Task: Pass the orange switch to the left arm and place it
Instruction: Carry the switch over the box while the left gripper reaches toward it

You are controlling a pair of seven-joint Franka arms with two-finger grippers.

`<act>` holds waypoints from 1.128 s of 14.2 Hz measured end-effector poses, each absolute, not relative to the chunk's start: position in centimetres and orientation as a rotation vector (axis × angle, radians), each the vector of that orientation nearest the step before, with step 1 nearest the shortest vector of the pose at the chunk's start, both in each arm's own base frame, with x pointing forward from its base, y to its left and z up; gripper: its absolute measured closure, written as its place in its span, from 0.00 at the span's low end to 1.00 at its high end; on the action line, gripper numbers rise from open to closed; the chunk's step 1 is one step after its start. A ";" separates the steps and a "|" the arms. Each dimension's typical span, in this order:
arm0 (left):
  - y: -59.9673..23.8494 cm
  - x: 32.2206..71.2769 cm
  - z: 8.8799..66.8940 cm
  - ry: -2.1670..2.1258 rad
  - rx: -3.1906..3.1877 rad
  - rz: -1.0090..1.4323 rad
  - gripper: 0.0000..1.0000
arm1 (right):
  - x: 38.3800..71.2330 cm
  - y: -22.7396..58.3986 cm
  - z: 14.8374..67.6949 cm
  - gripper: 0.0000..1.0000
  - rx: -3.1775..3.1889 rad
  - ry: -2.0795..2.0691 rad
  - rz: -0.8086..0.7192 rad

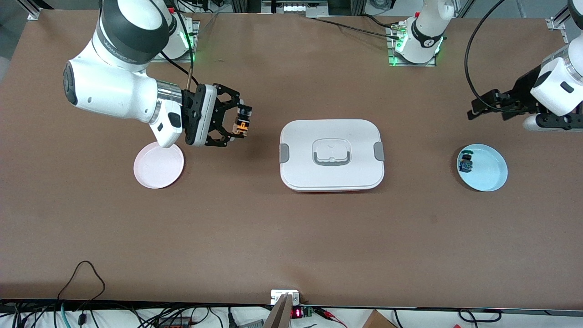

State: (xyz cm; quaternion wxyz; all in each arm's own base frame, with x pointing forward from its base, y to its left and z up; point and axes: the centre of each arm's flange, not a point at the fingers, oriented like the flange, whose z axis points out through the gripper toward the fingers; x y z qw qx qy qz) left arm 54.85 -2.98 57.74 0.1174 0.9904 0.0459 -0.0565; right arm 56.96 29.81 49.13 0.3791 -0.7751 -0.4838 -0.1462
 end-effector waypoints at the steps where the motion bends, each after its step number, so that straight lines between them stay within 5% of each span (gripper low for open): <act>1: -2.8 54.7 57.0 0.154 2.826 -0.236 0.00 | 57.0 30.1 49.0 0.28 -1.941 -1.241 -0.394; 8: -7.1 55.4 52.3 0.127 2.308 -0.593 0.00 | 56.0 35.4 47.8 0.28 -1.637 -1.253 -0.623; 16: -18.5 56.5 47.3 0.024 1.801 -0.376 0.00 | 53.8 43.1 46.8 0.28 -1.428 -1.147 -0.728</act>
